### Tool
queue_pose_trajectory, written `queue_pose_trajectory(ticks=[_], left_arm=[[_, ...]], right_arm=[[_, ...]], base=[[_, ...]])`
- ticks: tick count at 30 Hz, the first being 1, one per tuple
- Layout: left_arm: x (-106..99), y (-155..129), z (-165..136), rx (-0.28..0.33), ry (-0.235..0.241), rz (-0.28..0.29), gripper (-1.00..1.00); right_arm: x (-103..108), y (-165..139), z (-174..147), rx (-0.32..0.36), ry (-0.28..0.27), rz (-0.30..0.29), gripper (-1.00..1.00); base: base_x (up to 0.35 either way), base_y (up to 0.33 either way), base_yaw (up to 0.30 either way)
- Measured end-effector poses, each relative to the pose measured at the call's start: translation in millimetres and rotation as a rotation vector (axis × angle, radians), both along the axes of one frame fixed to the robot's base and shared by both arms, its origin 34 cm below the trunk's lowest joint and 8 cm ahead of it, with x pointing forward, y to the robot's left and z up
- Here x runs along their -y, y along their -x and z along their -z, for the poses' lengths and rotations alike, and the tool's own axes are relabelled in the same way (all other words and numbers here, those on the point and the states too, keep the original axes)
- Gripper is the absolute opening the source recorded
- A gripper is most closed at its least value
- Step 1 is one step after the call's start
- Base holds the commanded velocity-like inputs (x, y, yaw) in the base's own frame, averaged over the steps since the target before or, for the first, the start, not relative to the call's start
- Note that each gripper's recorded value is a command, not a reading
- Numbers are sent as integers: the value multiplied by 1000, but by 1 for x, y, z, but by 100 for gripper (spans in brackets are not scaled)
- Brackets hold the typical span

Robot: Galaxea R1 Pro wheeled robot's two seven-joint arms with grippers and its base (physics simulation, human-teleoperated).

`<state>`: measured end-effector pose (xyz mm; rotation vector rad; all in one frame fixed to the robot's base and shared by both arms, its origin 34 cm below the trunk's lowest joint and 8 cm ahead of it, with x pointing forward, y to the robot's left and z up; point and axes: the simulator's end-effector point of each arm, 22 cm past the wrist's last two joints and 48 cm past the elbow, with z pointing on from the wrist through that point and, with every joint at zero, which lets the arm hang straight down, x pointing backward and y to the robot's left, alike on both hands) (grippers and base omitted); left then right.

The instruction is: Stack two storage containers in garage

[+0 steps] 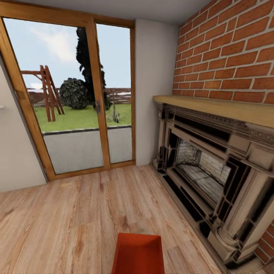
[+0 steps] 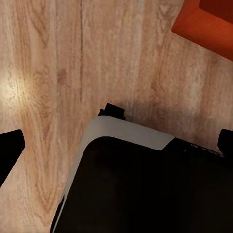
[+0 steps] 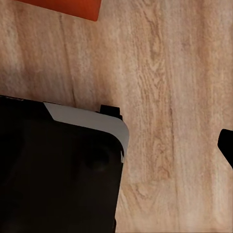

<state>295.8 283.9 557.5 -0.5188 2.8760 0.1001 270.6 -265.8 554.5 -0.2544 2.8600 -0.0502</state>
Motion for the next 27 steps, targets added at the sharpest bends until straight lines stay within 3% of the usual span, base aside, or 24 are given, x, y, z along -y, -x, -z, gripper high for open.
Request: queue_pose_trajectory(ticks=[27], left_arm=[[0, 16, 7, -43, 0, 0, 100]], right_arm=[[0, 17, 6, -45, -2, -5, 100]], base=[[15, 12, 0]])
